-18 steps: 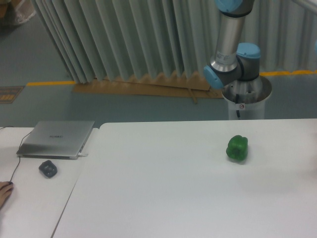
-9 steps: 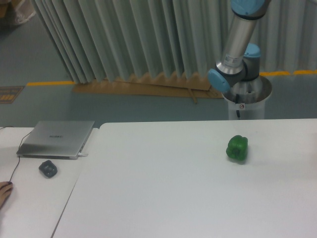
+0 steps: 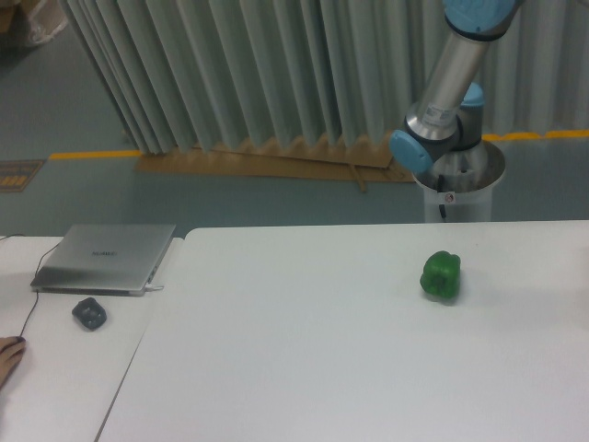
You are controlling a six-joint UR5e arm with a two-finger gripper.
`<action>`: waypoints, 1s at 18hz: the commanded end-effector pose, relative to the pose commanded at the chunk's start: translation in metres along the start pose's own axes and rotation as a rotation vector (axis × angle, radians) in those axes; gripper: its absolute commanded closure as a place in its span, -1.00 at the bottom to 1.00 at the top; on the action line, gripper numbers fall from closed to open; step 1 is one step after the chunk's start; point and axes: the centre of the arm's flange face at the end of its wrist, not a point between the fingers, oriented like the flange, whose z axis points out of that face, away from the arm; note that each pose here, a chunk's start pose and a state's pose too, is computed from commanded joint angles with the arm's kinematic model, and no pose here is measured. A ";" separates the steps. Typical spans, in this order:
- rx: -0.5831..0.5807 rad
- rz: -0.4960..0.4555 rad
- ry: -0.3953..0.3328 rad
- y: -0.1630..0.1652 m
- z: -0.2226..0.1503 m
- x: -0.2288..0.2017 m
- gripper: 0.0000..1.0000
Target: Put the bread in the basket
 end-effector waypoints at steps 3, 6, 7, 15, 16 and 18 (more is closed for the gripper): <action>0.000 0.007 -0.003 -0.007 -0.002 -0.002 -1.00; 0.008 -0.040 -0.007 -0.043 -0.007 -0.004 -1.00; 0.008 -0.058 -0.013 -0.071 -0.015 -0.003 -1.00; 0.078 -0.061 -0.071 -0.197 -0.062 0.008 -1.00; 0.077 -0.047 -0.059 -0.211 -0.064 0.011 -1.00; 0.010 0.020 -0.032 -0.245 -0.075 0.021 -1.00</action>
